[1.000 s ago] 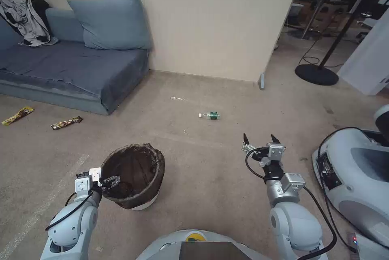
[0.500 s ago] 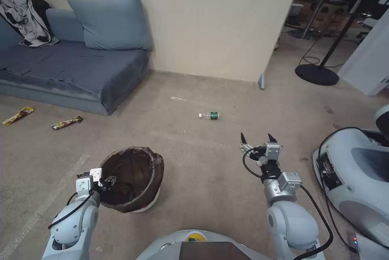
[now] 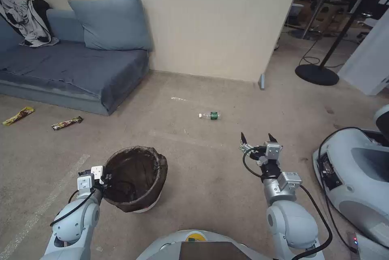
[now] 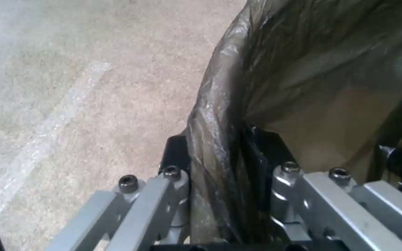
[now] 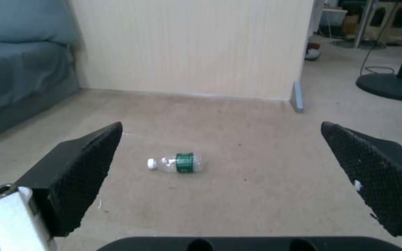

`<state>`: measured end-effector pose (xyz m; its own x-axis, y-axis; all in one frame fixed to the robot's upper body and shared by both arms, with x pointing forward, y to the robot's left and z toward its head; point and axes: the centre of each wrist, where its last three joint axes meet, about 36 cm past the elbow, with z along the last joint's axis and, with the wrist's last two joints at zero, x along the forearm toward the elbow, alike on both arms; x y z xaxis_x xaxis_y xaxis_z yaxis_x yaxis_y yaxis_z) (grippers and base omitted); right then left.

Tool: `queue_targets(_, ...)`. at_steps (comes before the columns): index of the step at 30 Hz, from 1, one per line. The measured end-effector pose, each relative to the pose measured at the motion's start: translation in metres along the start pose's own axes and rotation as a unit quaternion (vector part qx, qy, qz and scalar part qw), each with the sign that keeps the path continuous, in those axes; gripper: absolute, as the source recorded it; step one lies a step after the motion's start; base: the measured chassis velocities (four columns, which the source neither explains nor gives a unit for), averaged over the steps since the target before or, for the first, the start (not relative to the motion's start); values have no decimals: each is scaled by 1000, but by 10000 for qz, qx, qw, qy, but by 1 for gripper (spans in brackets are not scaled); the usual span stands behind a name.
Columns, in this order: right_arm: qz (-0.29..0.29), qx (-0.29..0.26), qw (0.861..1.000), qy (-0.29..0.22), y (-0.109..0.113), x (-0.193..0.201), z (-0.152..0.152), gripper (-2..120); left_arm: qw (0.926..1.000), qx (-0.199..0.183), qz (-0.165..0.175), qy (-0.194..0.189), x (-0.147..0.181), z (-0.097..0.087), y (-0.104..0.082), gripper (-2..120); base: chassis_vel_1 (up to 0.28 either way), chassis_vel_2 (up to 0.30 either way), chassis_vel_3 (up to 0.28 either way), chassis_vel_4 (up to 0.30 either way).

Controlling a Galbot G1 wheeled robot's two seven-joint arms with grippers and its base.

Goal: Pick up the trash bin, then pick up the garbage from the floor and place it into the trash bin.

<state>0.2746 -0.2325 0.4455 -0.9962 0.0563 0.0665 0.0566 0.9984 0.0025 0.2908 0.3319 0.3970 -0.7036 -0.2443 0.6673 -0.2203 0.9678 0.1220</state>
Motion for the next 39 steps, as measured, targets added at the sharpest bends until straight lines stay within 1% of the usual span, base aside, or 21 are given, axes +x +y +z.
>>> queue_targets(4,41,14,10000,-11,-2,0,-1,100,10000,44,5,-46,4,-3,-1,19,0,0,0,0)
queue_targets(6,65,24,10000,-30,-3,1,-2,100,9998,119,60,-120,10,-8,-3,15,0,0,0,0)
queue_targets(7,65,24,10000,-30,-3,1,-2,100,9998,119,60,-120,10,-8,-3,15,0,0,0,0)
queue_targets(9,85,37,9999,-55,-4,1,-4,100,9994,218,144,-236,18,-14,-5,10,0,0,0,0)
queue_targets(11,104,47,9999,-83,-6,2,-6,100,9981,312,179,-508,29,-23,-6,4,0,0,0,0)
queue_targets(12,104,47,9999,-83,-6,2,-6,100,9981,312,179,-508,29,-23,-6,4,0,0,0,0)
queue_targets(13,112,47,9999,-98,-7,2,-7,100,9972,334,196,-635,34,-26,-7,3,0,0,0,0)
queue_targets(15,130,38,9998,-136,-9,2,-11,100,9939,380,230,-1011,53,-38,-10,4,0,0,0,0)
queue_targets(16,130,38,9998,-136,-9,2,-11,100,9939,380,230,-1011,53,-38,-10,4,0,0,0,0)
queue_targets(17,134,36,9998,-146,-9,3,-12,100,9928,396,231,-1104,58,-41,-11,4,0,0,0,0)
queue_targets(19,141,33,9998,-164,-10,4,-14,100,9889,455,259,-1387,76,-51,-15,4,0,0,0,0)
queue_targets(20,141,33,9998,-164,-10,4,-14,100,9889,455,259,-1387,76,-51,-15,4,0,0,0,0)
queue_targets(24,138,26,9997,-179,-10,5,-16,100,9844,538,289,-1650,99,-62,-19,4,0,0,0,0)
queue_targets(25,138,26,9997,-179,-10,5,-16,100,9844,538,289,-1650,99,-62,-19,4,0,0,0,0)
queue_targets(29,103,35,9998,-189,-11,6,-17,100,9809,527,278,-1851,114,-69,-22,4,0,0,0,0)
queue_targets(39,0,82,9998,-171,-12,6,-20,100,9775,472,290,-2037,128,-73,-25,4,0,0,0,0)
